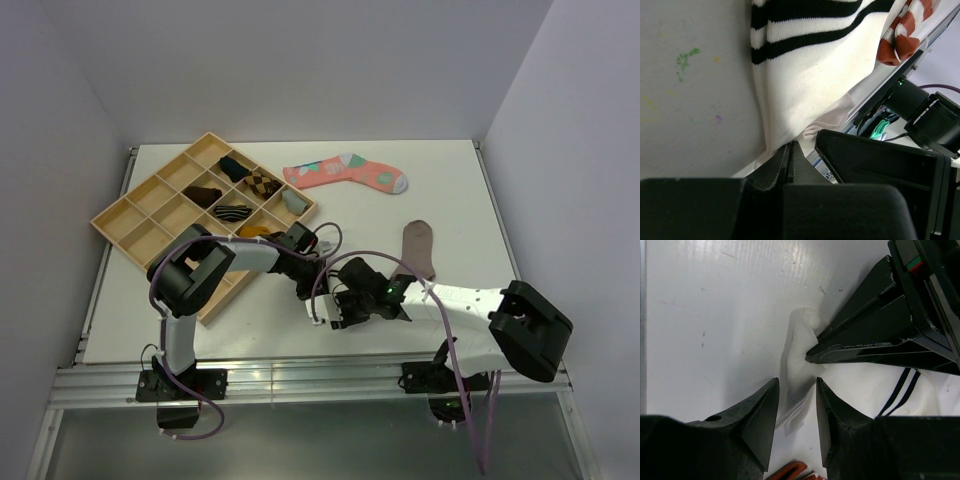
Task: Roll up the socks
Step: Roll the sock at the center of the board.
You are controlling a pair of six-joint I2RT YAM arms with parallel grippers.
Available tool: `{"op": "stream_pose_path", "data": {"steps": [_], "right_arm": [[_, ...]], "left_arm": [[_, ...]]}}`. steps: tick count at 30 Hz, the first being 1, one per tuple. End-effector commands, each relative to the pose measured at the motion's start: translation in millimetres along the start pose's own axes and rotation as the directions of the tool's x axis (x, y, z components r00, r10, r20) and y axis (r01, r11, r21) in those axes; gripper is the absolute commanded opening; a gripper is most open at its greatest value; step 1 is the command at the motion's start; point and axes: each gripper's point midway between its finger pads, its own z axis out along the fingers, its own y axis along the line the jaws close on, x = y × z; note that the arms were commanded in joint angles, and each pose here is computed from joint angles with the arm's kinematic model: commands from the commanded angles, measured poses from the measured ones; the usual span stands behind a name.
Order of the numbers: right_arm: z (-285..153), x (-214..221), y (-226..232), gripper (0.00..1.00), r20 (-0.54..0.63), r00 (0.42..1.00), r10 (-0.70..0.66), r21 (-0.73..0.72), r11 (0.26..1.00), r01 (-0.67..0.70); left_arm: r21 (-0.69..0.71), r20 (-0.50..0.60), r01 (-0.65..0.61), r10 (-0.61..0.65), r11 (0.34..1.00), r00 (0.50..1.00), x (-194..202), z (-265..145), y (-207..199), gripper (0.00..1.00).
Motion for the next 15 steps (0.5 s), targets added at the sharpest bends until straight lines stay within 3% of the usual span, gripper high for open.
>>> {"op": "stream_pose_path", "data": {"steps": [1, 8, 15], "right_arm": [[3, -4, -10, 0.43, 0.007, 1.0, -0.02, 0.042, 0.999, 0.019], [8, 1, -9, 0.4, -0.019, 1.0, -0.01, 0.024, 1.0, 0.011], [9, 3, -6, 0.26, -0.036, 0.999, 0.019, 0.007, 1.0, -0.018]], "left_arm": [[-0.062, -0.021, -0.005, 0.003, 0.998, 1.0, 10, 1, 21, 0.0], [-0.045, -0.019, -0.007, 0.007, 0.999, 1.0, 10, 0, 16, 0.0], [-0.015, -0.004, -0.005, 0.005, 1.0, 1.0, 10, -4, 8, 0.01]]}}
